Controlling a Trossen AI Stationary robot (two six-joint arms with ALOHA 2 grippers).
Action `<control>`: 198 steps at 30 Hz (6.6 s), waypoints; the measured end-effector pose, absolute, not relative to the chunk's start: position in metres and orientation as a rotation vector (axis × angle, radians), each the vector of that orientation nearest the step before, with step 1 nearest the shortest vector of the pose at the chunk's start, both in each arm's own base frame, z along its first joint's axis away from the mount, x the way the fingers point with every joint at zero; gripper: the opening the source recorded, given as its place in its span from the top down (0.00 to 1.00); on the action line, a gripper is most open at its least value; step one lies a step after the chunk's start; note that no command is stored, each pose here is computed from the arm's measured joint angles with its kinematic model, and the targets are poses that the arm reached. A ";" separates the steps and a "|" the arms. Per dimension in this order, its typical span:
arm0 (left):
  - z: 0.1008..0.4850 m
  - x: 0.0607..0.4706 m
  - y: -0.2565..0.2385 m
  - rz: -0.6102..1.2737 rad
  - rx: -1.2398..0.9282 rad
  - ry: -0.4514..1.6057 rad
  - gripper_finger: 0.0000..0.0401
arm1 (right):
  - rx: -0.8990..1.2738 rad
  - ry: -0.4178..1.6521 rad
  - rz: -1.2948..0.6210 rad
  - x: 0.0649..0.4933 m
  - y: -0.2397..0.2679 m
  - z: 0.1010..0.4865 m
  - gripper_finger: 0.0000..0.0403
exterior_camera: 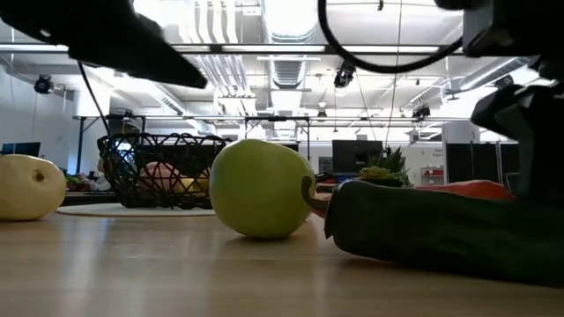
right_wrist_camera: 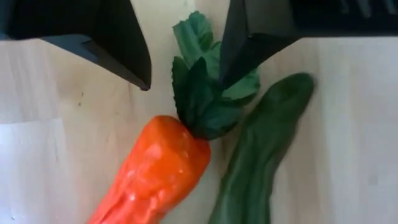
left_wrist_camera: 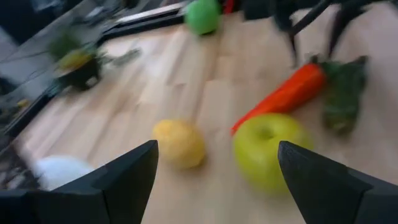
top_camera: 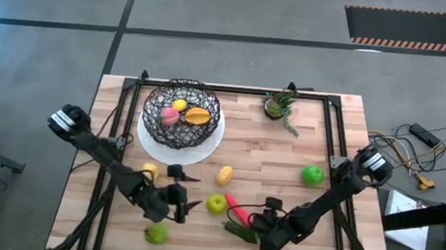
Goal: Build produce basket
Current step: Put the orange carrot into the wire basket, then put the green apple into the wire basket
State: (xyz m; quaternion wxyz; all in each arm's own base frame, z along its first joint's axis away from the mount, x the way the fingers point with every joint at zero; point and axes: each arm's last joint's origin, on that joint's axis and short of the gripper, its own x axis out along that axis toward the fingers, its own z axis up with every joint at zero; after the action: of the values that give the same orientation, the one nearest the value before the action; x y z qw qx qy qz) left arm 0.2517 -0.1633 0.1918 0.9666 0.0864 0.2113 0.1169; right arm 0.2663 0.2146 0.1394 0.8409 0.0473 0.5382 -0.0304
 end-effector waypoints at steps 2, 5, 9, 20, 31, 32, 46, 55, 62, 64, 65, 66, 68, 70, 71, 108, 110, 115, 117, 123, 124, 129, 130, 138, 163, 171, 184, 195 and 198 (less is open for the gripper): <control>0.190 0.263 -0.166 0.174 0.199 0.398 0.22 | 0.072 1.124 -0.081 0.268 0.214 0.138 0.66; 0.188 0.282 -0.169 0.106 0.267 0.359 0.22 | 0.055 1.088 -0.085 0.271 0.214 0.144 0.80; 0.191 0.310 -0.170 0.081 0.343 0.358 0.22 | 0.010 1.096 -0.076 0.271 0.215 0.159 0.96; 0.204 0.362 -0.172 -0.068 0.492 0.514 0.22 | -0.063 1.112 -0.145 0.275 0.217 0.212 0.98; 0.175 0.405 -0.146 -0.269 0.423 0.684 0.22 | -0.004 1.162 -0.091 0.259 0.234 0.208 0.98; 0.172 0.409 -0.141 -0.274 0.414 0.700 0.22 | -0.001 1.152 -0.096 0.256 0.237 0.208 0.98; 0.139 0.434 -0.116 -0.361 0.331 0.816 0.49 | -0.059 0.954 -0.147 0.219 0.272 0.212 0.98; 0.175 0.436 -0.119 -0.298 0.312 0.684 0.83 | -0.108 0.861 -0.182 0.214 0.275 0.214 0.98; 0.244 0.400 -0.124 0.004 0.353 0.545 0.83 | -0.125 0.783 -0.218 0.210 0.278 0.212 0.98; 0.262 0.378 -0.124 0.134 0.354 0.504 0.83 | -0.144 0.748 -0.232 0.207 0.279 0.211 0.98; 0.270 0.367 -0.120 0.201 0.346 0.483 0.83 | -0.149 0.725 -0.239 0.206 0.281 0.210 0.98; 0.278 0.355 -0.115 0.267 0.325 0.453 0.83 | -0.155 0.704 -0.244 0.205 0.282 0.210 0.98; 0.283 0.329 -0.100 0.407 0.281 0.426 0.83 | -0.171 0.667 -0.258 0.203 0.285 0.207 0.98; 0.283 0.305 -0.080 0.534 0.211 0.396 0.83 | -0.183 0.640 -0.267 0.202 0.287 0.206 0.98; 0.281 0.292 -0.069 0.592 0.172 0.381 0.83 | -0.183 0.631 -0.273 0.202 0.288 0.205 0.98; 0.137 0.251 0.116 1.157 -0.236 0.290 0.71 | -0.271 0.539 -0.300 0.206 0.290 0.202 0.98; 0.136 0.252 0.117 1.169 -0.232 0.290 0.67 | -0.267 0.538 -0.300 0.206 0.290 0.202 0.98; 0.137 0.249 0.118 1.172 -0.221 0.298 0.56 | -0.266 0.537 -0.299 0.206 0.291 0.202 0.98; 0.139 0.249 0.118 1.165 -0.195 0.312 0.51 | -0.268 0.538 -0.298 0.206 0.291 0.202 0.98; 0.165 0.246 0.115 1.129 -0.126 0.271 0.41 | -0.269 0.538 -0.298 0.206 0.291 0.202 0.98; 0.172 0.246 0.112 1.116 -0.120 0.246 0.41 | -0.269 0.538 -0.298 0.206 0.291 0.202 0.98; 0.213 0.240 0.085 1.003 -0.064 0.124 0.41 | -0.267 0.539 -0.298 0.206 0.291 0.202 0.98; 0.221 0.239 0.077 0.961 -0.047 0.103 0.41 | -0.266 0.538 -0.299 0.206 0.291 0.202 0.98; 0.256 0.229 -0.016 0.494 0.181 0.039 0.41 | -0.310 0.562 -0.329 0.215 0.290 0.183 0.98; 0.193 0.269 -0.172 0.099 0.151 0.282 0.35 | -0.324 0.570 -0.348 0.224 0.288 0.174 0.98; 0.183 0.275 -0.155 0.144 -0.036 0.439 0.13 | -0.319 0.568 -0.347 0.224 0.289 0.174 0.98; 0.144 0.289 -0.147 0.341 -0.091 0.465 0.05 | -0.310 0.566 -0.348 0.224 0.289 0.174 0.98; 0.135 0.291 -0.148 0.317 -0.123 0.498 0.10 | -0.311 0.567 -0.348 0.224 0.289 0.174 0.98; 0.135 0.291 -0.148 0.318 -0.124 0.498 0.17 | -0.311 0.567 -0.348 0.224 0.289 0.174 0.98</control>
State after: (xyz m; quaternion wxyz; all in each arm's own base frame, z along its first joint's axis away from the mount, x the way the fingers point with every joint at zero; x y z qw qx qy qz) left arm 0.2913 -0.1478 0.1346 0.9548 -0.0612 0.2451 0.1565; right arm 0.2240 0.2889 0.1740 0.9334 -0.1521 0.2771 -0.1700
